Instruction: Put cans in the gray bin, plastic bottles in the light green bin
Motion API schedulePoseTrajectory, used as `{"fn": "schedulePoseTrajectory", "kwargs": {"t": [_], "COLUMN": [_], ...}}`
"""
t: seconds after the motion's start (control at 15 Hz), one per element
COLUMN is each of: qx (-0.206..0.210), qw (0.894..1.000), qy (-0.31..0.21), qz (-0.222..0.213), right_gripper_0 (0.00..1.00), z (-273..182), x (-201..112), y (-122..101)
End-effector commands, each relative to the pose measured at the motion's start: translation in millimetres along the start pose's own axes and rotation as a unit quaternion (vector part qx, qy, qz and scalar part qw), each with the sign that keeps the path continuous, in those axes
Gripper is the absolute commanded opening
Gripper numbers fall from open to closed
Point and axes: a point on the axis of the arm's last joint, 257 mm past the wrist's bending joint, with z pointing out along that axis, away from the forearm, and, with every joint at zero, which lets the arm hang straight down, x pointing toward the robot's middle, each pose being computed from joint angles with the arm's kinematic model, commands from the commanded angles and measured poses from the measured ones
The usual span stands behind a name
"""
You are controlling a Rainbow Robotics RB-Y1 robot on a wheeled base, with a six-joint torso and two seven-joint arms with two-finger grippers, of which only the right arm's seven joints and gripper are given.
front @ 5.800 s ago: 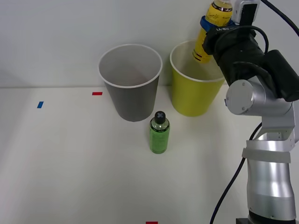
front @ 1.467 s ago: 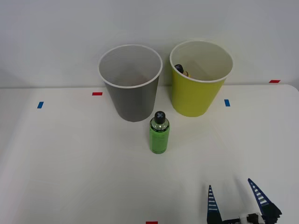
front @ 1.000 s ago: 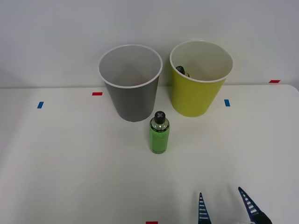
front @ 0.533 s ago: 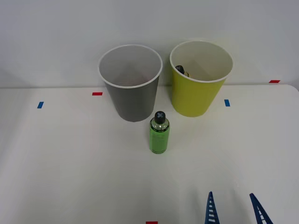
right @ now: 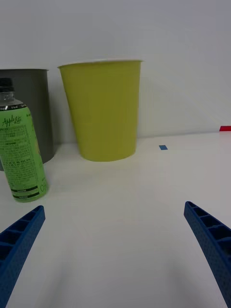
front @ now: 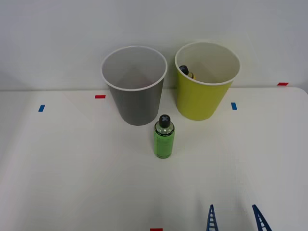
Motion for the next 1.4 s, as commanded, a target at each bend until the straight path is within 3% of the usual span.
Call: {"fn": "schedulePoseTrajectory", "kwargs": {"t": [0.07,0.6,1.4], "qx": [-0.010,-0.033,-0.033], "qw": [1.000,0.998,0.998], "qy": [-0.006,-0.009,-0.009], "qz": [-0.010,-0.062,-0.062], "right_gripper_0": [1.00,1.00,1.00], "z": [5.0,6.1,6.1], "x": [-1.9,-1.8,-1.8], "y": [7.4,9.6,9.6]}}
